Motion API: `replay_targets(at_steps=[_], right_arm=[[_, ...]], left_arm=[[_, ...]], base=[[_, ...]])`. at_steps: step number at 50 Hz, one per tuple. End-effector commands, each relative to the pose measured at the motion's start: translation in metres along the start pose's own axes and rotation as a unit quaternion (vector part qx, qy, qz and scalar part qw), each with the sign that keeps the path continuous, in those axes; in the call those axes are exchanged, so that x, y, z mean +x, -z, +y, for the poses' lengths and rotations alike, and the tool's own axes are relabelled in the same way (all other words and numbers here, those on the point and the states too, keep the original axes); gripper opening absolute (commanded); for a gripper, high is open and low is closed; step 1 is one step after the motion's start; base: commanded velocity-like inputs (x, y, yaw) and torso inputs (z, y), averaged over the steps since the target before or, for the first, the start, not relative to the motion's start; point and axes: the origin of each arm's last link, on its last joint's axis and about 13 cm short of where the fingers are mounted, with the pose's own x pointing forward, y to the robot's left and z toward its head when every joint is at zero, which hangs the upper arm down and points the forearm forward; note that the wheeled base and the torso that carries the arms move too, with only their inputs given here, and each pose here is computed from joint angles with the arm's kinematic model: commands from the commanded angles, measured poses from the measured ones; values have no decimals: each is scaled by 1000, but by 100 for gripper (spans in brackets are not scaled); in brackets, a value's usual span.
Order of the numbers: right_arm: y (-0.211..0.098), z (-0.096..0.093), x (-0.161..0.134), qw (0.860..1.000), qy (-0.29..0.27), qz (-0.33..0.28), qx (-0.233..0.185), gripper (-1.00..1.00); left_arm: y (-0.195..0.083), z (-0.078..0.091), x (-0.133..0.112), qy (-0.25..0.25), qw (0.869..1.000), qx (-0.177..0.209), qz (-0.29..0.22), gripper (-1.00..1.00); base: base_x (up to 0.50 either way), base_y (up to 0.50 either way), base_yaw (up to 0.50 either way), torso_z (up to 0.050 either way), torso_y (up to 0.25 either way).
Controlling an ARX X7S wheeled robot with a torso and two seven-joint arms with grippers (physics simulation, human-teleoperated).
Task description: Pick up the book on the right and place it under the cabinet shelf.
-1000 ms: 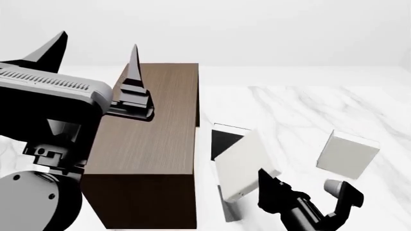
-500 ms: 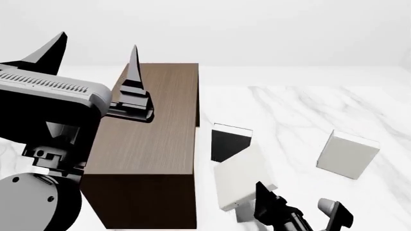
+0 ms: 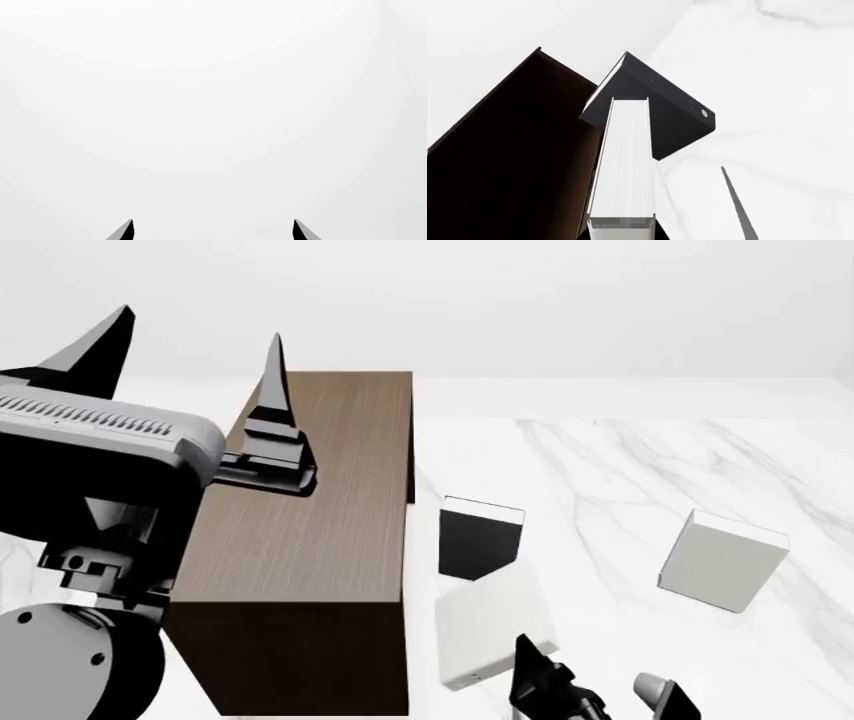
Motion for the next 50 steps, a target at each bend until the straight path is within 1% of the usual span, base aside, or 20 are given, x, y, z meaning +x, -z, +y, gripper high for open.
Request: replay_targets(at_steps=[1, 7, 17, 34, 42, 50], right_arm=[[11, -2, 11, 999, -31, -19, 19, -100], [19, -11, 19, 999, -32, -27, 24, -100], [28, -19, 29, 999, -39, -22, 22, -100], [40, -35, 43, 1000, -20, -14, 19, -100], [46, -39, 47, 1000, -18, -16, -8, -100], [53, -48, 53, 1000, 1, -9, -14, -100]], left_arm=[[0, 1, -2, 1, 1000, -2, -3, 100], [1, 1, -3, 2, 1000, -4, -5, 100], [1, 0, -4, 7, 1000, -7, -9, 100], [0, -1, -3, 14, 1000, -11, -17, 100], [-4, 0, -5, 11, 999, -12, -28, 100], [-5, -1, -4, 13, 999, -13, -32, 100]], base=[[0, 0, 0, 0, 10], [0, 0, 0, 0, 0], [0, 0, 0, 0, 2], [1, 0, 0, 0, 1], [3, 0, 3, 0, 0], [3, 0, 3, 0, 0]])
